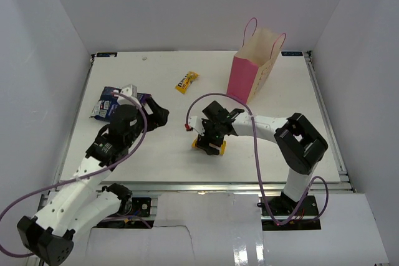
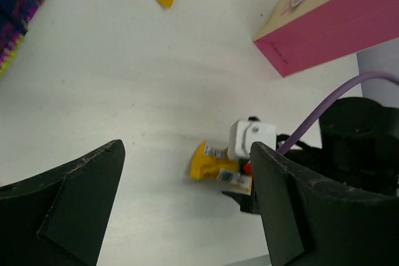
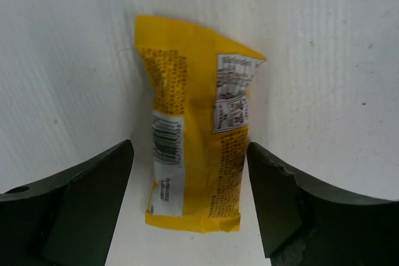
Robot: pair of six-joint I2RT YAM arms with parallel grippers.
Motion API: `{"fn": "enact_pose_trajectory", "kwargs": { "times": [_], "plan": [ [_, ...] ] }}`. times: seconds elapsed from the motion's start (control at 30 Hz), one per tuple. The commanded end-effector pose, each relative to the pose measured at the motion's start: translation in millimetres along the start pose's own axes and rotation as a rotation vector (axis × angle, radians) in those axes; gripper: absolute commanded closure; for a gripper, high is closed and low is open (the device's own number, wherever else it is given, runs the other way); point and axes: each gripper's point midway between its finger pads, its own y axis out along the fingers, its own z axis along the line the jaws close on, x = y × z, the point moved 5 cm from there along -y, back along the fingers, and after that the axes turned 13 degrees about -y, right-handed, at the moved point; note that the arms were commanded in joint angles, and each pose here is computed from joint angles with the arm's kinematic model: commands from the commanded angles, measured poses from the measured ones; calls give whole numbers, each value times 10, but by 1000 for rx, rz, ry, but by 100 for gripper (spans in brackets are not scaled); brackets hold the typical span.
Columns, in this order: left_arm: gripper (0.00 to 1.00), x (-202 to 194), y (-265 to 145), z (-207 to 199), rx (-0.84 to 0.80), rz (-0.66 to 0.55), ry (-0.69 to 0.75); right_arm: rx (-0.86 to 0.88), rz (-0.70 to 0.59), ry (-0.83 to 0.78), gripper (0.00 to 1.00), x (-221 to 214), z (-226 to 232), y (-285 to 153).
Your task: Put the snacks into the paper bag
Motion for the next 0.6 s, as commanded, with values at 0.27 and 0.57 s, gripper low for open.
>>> {"fn": "enact_pose_trajectory", "kwargs": {
  "times": [0.27, 0.57],
  "plan": [
    [8, -288, -381, 535, 171, -35, -315, -104, -80, 12, 90, 257, -131, -258],
    [9, -515, -248, 658, 265, 49, -367, -401, -511, 13, 92, 1009, -903, -2149]
  ]
}}
